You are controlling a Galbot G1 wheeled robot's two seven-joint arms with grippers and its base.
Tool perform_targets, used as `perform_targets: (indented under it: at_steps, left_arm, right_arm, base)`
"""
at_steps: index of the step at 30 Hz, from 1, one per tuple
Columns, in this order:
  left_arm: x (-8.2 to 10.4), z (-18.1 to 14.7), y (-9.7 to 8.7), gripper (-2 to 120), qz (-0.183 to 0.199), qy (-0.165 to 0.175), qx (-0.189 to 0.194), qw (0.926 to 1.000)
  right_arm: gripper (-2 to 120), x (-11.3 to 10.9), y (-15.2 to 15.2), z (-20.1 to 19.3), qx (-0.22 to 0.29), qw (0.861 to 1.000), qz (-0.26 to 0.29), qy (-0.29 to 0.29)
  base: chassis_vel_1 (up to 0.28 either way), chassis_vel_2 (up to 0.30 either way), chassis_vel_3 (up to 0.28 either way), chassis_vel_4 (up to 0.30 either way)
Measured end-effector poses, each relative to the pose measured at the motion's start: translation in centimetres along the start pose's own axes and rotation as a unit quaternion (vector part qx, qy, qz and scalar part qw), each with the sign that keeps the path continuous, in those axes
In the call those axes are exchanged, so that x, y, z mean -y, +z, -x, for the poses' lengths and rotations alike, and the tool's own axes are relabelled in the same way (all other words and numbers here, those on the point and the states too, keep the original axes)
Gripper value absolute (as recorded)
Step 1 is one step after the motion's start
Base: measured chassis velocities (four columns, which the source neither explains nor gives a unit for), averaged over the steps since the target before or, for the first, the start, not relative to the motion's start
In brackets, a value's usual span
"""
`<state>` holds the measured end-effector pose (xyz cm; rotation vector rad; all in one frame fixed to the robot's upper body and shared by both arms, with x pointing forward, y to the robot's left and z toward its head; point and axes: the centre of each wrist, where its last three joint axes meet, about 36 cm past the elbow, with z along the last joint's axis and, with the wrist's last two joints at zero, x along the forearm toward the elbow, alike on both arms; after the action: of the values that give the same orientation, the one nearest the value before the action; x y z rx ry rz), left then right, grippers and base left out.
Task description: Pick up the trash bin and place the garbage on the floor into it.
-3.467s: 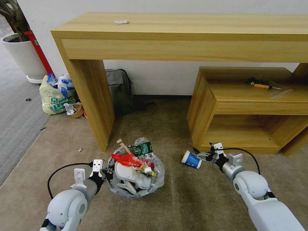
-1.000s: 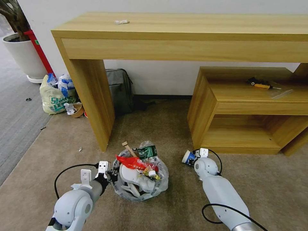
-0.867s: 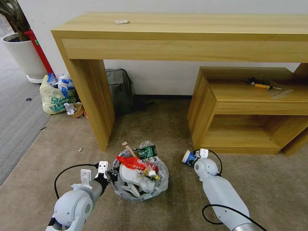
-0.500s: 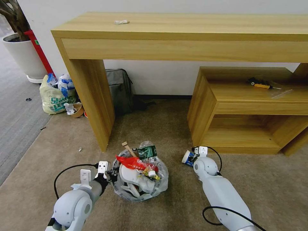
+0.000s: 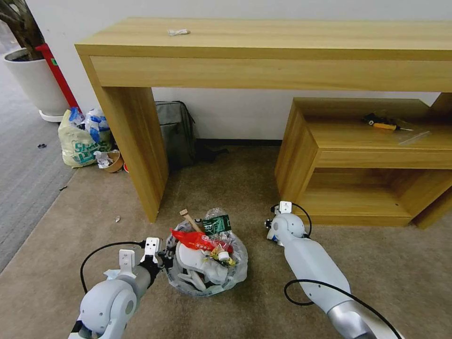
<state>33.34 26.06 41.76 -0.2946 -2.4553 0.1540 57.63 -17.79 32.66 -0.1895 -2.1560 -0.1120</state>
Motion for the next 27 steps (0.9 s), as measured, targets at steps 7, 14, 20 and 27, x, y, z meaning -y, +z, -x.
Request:
perform_targets:
  at_steps: [7, 14, 20, 27]
  left_arm:
    - [0.1, 0.0, 0.0, 0, -0.001, 0.0, 0.0, 1.0]
    - [0.0, 0.0, 0.1, 0, 0.001, -0.001, -0.001, 1.0]
    - [0.0, 0.0, 0.1, 0, 0.0, -0.001, -0.001, 1.0]
    - [0.1, 0.1, 0.2, 0, 0.0, 0.0, -0.002, 1.0]
  right_arm:
    - [92, -0.3, 0.1, 0.5, -0.006, 1.0, 0.003, 0.015]
    - [100, 0.2, 0.2, 2.0, -0.013, 0.999, 0.017, 0.031]
    - [100, 0.6, 0.3, 2.5, -0.015, 0.999, 0.025, 0.036]
    - [100, 0.7, 0.6, 2.9, -0.019, 0.998, 0.035, 0.038]
  base:
    - [0.0, 0.0, 0.0, 0.0]
    - [0.0, 0.0, 0.0, 0.0]
    - [0.0, 0.0, 0.0, 0.0]
    - [0.0, 0.0, 0.0, 0.0]
